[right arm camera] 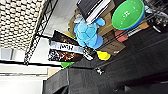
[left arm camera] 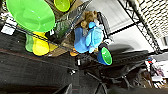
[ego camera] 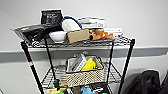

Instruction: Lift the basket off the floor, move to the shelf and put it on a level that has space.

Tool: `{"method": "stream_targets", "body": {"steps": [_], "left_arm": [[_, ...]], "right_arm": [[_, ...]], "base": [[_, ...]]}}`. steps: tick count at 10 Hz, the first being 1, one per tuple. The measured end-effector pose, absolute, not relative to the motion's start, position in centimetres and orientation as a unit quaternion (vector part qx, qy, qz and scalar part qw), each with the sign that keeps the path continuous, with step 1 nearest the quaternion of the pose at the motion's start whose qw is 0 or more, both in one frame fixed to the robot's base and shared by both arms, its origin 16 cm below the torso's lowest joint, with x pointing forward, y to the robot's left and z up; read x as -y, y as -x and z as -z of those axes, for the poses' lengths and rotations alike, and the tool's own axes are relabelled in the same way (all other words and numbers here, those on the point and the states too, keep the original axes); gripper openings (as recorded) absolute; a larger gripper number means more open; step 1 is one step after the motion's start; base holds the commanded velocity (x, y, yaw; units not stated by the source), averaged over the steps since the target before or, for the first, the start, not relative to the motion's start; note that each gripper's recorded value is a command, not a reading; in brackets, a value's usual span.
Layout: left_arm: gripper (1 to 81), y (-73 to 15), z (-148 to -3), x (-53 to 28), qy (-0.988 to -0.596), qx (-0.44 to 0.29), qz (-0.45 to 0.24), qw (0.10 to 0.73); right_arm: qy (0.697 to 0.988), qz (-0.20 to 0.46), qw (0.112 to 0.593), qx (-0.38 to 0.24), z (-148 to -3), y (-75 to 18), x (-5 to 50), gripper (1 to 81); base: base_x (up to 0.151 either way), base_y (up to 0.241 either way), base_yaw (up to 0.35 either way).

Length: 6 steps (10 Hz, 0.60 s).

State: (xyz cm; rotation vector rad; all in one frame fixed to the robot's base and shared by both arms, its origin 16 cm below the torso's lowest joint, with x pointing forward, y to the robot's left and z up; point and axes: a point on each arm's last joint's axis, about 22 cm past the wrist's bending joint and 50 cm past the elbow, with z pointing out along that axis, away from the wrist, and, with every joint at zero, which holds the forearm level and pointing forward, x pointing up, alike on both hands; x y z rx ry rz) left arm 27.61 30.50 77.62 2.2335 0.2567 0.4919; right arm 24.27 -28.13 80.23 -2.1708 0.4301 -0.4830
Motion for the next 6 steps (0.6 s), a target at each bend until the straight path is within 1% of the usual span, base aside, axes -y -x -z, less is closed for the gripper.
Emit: {"method": "stream_targets", "body": {"steps": [3,5,6], "left_arm": [[81.1,-21.3,-71.8,-29.5,-0.884,-0.108,-0.177,0.418],[81.1,-18.0,-69.6,-27.6,-0.879,-0.106,-0.169,0.433],[81.1,-16.8,-68.7,-27.5,-0.881,-0.106,-0.165,0.431]], "right_arm": [[0.879,0.162,0.413,-0.175,-75.6,-18.7,27.1,81.1],[0.884,0.155,0.406,-0.173,-73.6,-16.8,26.9,81.1],[0.886,0.151,0.404,-0.172,-72.9,-16.0,26.8,81.1]], "base": [[0.0,0.0,0.0],[0.0,0.0,0.0],[0.0,0.0,0.0]]}}
